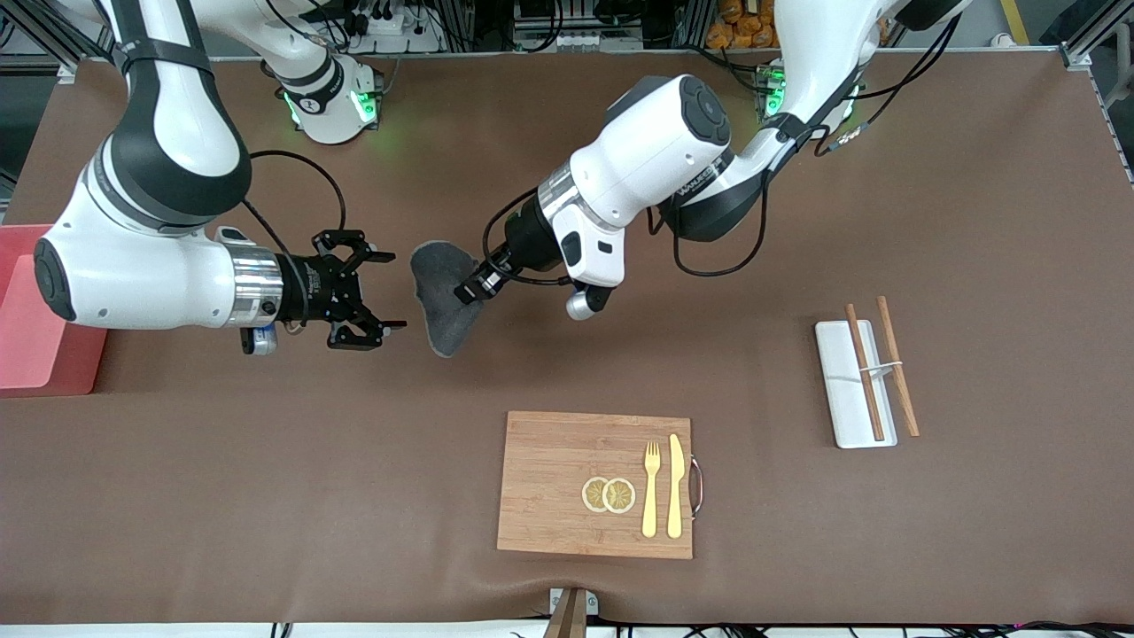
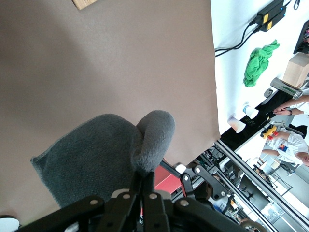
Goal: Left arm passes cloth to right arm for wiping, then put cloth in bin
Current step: 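Carry the cloth toward center while the right gripper reaches toward it, then grasp the grey cloth with the right gripper beside the left gripper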
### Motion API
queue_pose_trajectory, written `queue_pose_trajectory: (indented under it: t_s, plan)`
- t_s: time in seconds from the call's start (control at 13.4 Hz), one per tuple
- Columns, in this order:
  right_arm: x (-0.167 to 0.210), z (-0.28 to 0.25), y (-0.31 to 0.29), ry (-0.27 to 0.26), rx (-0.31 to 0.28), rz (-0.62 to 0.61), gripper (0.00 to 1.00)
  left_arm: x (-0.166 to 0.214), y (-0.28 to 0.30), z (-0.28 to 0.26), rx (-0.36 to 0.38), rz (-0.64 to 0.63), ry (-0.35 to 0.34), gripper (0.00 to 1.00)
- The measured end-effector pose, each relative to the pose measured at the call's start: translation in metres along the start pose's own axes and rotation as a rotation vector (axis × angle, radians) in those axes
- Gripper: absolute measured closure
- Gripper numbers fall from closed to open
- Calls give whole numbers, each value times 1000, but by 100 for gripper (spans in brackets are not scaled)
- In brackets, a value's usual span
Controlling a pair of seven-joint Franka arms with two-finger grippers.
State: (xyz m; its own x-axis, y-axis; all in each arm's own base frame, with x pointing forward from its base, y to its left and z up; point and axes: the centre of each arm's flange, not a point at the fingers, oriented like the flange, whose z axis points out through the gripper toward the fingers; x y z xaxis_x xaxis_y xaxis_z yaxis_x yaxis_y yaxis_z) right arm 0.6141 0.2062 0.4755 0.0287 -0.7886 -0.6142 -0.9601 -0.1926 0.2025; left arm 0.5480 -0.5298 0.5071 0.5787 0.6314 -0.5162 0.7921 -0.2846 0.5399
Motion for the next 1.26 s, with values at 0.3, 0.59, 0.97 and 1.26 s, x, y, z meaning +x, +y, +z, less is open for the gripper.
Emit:
queue_pose_trajectory:
  t_s: [0.3, 0.59, 0.97, 1.26]
  plan:
    - [-16, 11, 2, -3, -8, -13, 0, -8, -7, 12, 14, -9, -12, 97]
    - [-27, 20, 4, 2, -18, -20, 0, -16, -2, 8, -38, -42, -24, 97]
    - [-37, 29, 5, 6, -19, -33, 7, -21, -1, 7, -70, -69, -46, 97]
    - [-52, 39, 6, 12, -8, -43, 2, -20, -2, 10, -69, -73, -47, 97]
